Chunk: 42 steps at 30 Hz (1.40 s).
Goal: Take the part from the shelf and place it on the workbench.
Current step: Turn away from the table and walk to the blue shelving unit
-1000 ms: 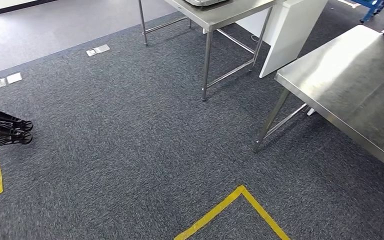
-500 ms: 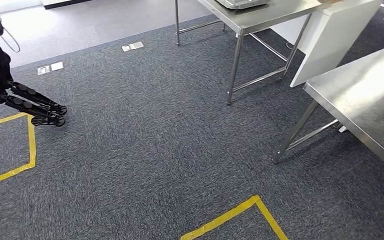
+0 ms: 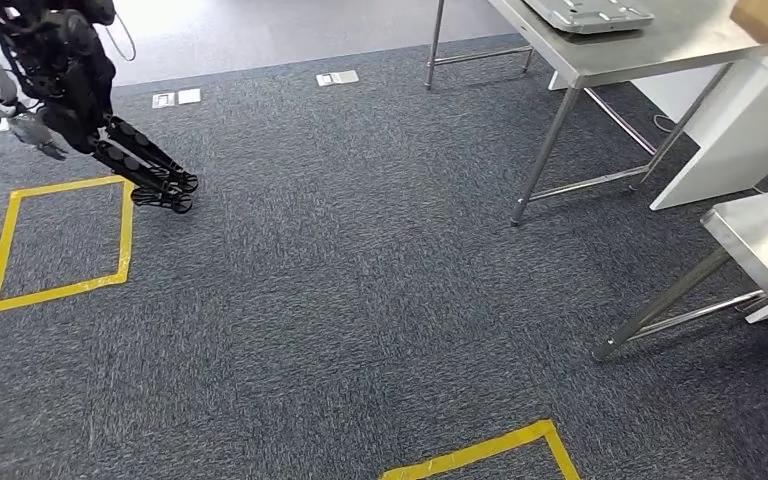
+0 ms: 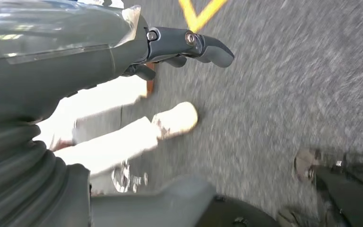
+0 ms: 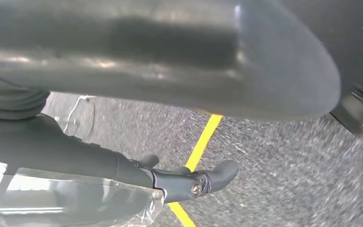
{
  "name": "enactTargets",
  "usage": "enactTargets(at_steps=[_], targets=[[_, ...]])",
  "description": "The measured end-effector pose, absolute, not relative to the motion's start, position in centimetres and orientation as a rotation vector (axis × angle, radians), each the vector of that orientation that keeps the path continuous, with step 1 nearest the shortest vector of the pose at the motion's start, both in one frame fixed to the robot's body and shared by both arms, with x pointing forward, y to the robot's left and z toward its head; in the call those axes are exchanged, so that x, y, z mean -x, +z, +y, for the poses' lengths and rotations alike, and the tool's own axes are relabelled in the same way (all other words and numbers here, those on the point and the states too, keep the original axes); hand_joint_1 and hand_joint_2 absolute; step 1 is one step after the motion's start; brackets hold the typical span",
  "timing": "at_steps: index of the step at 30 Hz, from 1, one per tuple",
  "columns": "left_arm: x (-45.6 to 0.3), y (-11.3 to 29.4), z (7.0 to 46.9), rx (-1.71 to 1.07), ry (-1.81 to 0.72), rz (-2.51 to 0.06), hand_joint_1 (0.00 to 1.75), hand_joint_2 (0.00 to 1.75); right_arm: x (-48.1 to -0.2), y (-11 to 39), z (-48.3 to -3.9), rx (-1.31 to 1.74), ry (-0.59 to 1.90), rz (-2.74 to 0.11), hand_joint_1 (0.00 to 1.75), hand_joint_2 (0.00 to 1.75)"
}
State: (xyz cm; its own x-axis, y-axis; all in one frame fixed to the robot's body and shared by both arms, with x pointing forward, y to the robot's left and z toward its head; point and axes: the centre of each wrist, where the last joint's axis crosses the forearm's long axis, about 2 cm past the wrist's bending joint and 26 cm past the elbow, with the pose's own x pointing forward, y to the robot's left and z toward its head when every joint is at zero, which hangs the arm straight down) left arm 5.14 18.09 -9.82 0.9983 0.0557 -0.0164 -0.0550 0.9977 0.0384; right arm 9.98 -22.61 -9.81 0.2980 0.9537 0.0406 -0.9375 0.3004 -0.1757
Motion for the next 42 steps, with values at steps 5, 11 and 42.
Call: enactTargets(at_steps=[5,11,42], targets=[[-4.9,-9.8,17.8,-0.042,0.121,0.044,0.00,1.75,-10.2,-9.7,-22.6,0.133,1.303,-0.114,0.00,0.00],[-4.7,-9.7,17.5,-0.014,0.069,0.039,0.00,1.75,-10.7,-9.7,-22.7,0.134,1.273,-0.133,0.00,0.00],[-4.9,-9.7,17.4,0.044,0.046,-0.152,0.00,0.00,-8.2,-10.2,-23.0,0.112,1.063,-0.131,0.00,0.00]])
